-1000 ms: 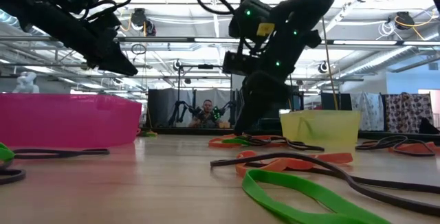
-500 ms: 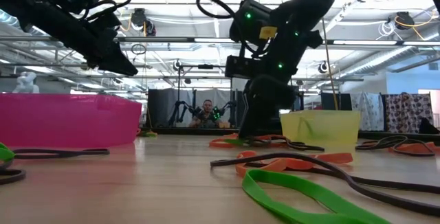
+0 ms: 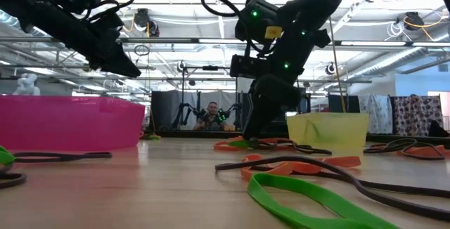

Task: Sort rubber bands into baskets
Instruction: Put the green rubber band into the yellow bin

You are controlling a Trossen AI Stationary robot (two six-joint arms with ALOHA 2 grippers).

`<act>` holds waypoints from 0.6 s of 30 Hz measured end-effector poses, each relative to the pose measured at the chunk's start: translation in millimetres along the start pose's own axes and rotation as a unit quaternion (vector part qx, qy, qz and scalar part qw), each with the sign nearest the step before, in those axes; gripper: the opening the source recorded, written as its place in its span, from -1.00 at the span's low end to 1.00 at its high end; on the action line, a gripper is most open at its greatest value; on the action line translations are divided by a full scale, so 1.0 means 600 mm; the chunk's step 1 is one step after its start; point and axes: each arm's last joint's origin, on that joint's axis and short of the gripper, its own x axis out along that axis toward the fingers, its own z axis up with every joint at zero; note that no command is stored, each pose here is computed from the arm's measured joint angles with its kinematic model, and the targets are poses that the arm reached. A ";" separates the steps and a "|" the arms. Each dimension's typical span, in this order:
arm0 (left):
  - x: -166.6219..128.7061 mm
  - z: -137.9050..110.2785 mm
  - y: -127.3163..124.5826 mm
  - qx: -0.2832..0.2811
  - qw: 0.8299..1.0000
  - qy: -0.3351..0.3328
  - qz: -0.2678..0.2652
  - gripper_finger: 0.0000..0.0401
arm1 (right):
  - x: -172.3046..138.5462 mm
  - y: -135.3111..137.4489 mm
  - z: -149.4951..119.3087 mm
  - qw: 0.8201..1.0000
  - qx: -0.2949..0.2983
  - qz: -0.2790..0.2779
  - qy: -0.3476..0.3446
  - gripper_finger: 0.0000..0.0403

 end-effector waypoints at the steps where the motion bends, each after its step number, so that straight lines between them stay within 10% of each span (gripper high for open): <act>1: 0.000 0.000 0.000 0.000 1.000 0.000 0.000 -0.26 | 0.000 0.000 0.000 1.000 0.000 -0.002 0.001 -0.67; 18: 0.000 0.000 0.000 0.000 1.000 0.000 0.000 -0.26 | 0.013 0.001 -0.007 1.000 0.009 -0.001 0.014 -0.67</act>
